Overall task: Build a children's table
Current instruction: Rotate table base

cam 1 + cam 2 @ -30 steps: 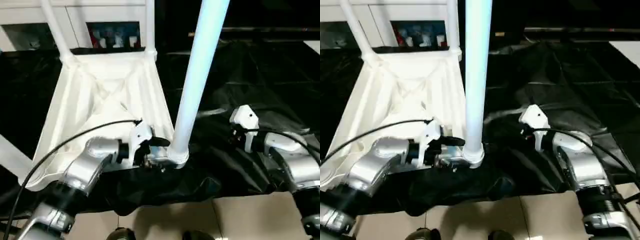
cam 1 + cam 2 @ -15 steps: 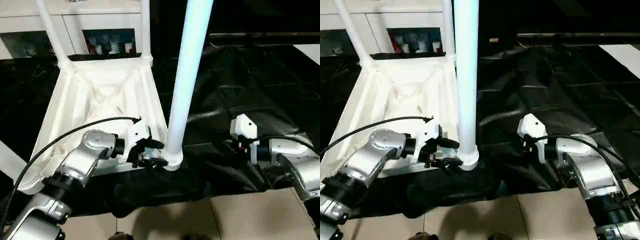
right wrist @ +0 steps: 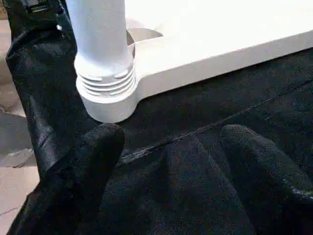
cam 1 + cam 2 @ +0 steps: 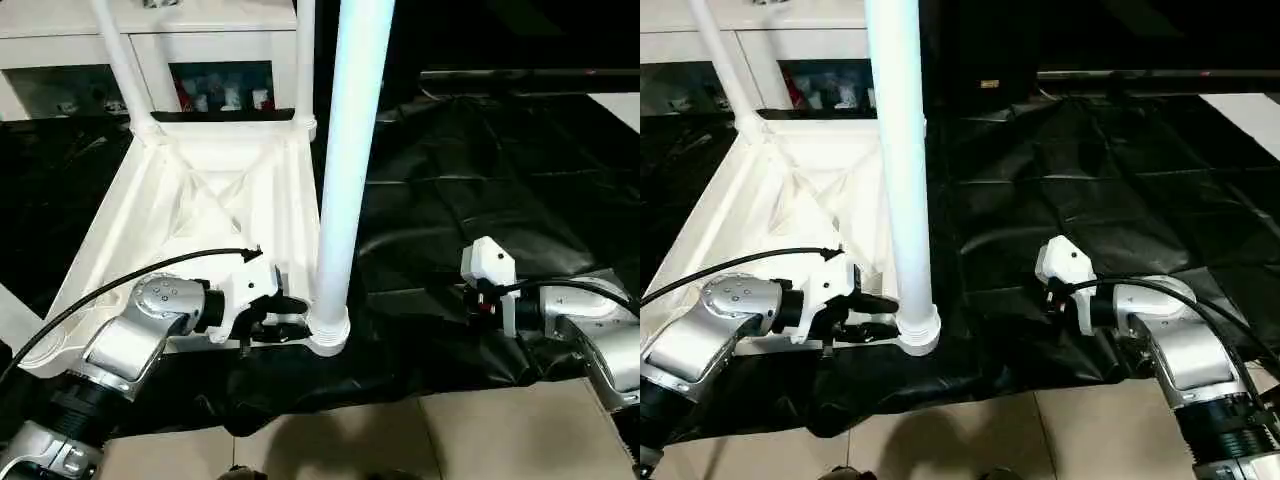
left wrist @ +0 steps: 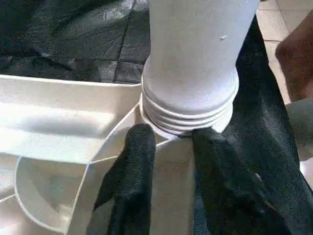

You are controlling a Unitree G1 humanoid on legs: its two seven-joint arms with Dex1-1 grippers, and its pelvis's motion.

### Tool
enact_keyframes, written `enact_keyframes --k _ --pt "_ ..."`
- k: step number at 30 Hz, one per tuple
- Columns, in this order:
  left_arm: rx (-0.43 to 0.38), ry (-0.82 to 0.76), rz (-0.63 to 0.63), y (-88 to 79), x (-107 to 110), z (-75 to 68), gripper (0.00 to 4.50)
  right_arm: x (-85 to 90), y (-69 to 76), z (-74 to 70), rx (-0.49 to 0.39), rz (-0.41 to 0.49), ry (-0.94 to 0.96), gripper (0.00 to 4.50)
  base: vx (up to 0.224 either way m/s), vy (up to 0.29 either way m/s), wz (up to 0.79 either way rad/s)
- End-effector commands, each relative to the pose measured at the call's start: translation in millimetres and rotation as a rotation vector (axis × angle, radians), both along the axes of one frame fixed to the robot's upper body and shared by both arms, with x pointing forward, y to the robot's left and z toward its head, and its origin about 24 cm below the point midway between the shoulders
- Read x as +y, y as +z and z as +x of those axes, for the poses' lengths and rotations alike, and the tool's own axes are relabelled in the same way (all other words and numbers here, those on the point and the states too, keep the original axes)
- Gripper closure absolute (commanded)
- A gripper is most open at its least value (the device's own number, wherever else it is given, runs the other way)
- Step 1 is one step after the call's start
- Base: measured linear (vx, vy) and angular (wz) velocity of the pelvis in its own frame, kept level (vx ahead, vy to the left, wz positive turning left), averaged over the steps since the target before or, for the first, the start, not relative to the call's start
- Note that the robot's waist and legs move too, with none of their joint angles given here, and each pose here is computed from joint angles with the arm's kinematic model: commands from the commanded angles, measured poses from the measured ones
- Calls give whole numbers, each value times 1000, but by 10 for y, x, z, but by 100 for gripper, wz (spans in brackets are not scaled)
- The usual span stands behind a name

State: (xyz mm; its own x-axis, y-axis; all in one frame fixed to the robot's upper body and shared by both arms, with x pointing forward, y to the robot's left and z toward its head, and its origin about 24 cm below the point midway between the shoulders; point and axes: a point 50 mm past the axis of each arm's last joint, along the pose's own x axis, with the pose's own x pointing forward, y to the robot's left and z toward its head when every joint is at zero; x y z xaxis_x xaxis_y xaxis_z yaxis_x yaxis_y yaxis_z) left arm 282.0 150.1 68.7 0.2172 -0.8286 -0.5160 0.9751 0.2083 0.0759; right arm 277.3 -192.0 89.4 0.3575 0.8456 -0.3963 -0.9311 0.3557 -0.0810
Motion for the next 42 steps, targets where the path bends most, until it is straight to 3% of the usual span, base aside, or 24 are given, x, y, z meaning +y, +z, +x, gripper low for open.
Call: enact_keyframes --k 1,6,17,22,23,26,27,33,42 --pt "44 -38 60 -80 19 -61 324 4 61 24 -25 -10 10 75 0 0 0" --pt "42 -38 28 -35 4 -53 324 0 65 17 -29 -12 9 75 0 0 0" --pt "76 -41 28 27 134 -120 235 -13 57 -45 -5 0 28 75 0 0 0" --pt "86 -32 38 36 186 -134 235 -3 57 -55 4 2 44 75 0 0 0" --pt "84 -28 40 37 197 -127 261 0 57 -56 5 2 46 75 0 0 0" --pt "81 -20 46 34 222 -110 274 7 57 -57 7 1 53 75 0 0 0" --pt "79 -16 49 40 231 -101 301 8 57 -56 8 0 55 75 0 0 0" --pt "51 -9 63 46 235 -52 326 3 58 -58 7 -2 58 75 0 0 0" --pt "30 -67 135 -15 205 -7 405 2 57 -68 5 0 60 75 0 0 0"
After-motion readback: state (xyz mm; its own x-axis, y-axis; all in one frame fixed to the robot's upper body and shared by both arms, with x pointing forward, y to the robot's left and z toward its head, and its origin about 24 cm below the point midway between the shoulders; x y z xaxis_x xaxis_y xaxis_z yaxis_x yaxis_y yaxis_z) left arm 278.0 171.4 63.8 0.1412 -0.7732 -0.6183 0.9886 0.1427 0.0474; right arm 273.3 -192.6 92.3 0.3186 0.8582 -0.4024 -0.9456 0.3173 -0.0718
